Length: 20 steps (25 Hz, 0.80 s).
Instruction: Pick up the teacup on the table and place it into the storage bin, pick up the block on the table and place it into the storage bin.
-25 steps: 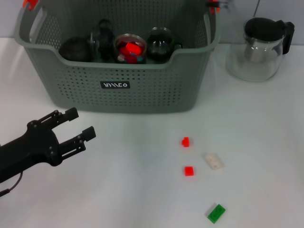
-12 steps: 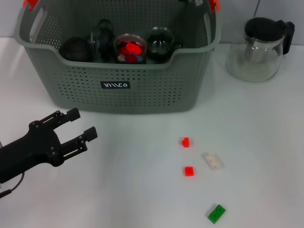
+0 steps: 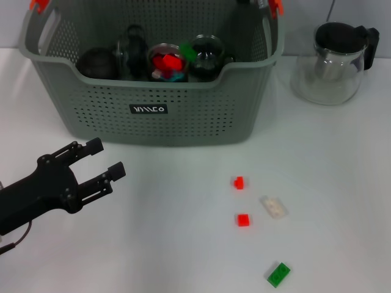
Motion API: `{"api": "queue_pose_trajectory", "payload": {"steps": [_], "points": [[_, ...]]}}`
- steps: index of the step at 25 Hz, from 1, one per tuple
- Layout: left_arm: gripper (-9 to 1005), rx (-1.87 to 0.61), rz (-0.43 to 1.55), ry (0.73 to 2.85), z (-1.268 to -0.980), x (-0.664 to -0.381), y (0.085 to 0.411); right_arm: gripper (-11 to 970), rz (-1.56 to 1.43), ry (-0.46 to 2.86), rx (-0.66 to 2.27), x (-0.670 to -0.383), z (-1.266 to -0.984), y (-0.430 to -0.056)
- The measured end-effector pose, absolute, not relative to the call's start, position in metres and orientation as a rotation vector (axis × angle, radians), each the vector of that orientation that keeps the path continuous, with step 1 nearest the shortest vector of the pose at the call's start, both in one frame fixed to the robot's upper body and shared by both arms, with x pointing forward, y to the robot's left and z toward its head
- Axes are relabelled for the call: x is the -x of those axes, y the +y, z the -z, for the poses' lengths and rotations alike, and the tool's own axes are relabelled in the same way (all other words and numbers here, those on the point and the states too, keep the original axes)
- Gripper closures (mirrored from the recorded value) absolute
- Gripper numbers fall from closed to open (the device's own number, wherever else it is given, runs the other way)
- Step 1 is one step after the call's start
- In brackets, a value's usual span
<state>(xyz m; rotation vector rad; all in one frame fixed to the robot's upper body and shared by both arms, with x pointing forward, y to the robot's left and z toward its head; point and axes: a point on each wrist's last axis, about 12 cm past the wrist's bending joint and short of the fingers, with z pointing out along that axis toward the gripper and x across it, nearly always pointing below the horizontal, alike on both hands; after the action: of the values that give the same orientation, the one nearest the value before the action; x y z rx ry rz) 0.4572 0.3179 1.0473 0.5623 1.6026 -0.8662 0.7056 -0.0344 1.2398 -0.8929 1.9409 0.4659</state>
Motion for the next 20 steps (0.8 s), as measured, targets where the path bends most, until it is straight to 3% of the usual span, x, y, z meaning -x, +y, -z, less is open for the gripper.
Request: {"api": "queue_pose_trajectory", "payload": {"steps": [8, 15, 20], "points": [[243, -0.557, 0.868, 1.589, -1.049, -0.457, 0.318, 357, -0.583, 1.850, 0.917, -0.687, -1.248, -0.056], [243, -0.557, 0.866, 1.590, -1.049, -0.457, 0.320, 341, -0.944, 1.680, 0.911, -0.623, -1.234, -0.143], [243, -0.559, 0.860, 1.593, -1.050, -0.459, 0.320, 347, -1.096, 1.830, 1.063, -0.577, -1.222, -0.206]]}}
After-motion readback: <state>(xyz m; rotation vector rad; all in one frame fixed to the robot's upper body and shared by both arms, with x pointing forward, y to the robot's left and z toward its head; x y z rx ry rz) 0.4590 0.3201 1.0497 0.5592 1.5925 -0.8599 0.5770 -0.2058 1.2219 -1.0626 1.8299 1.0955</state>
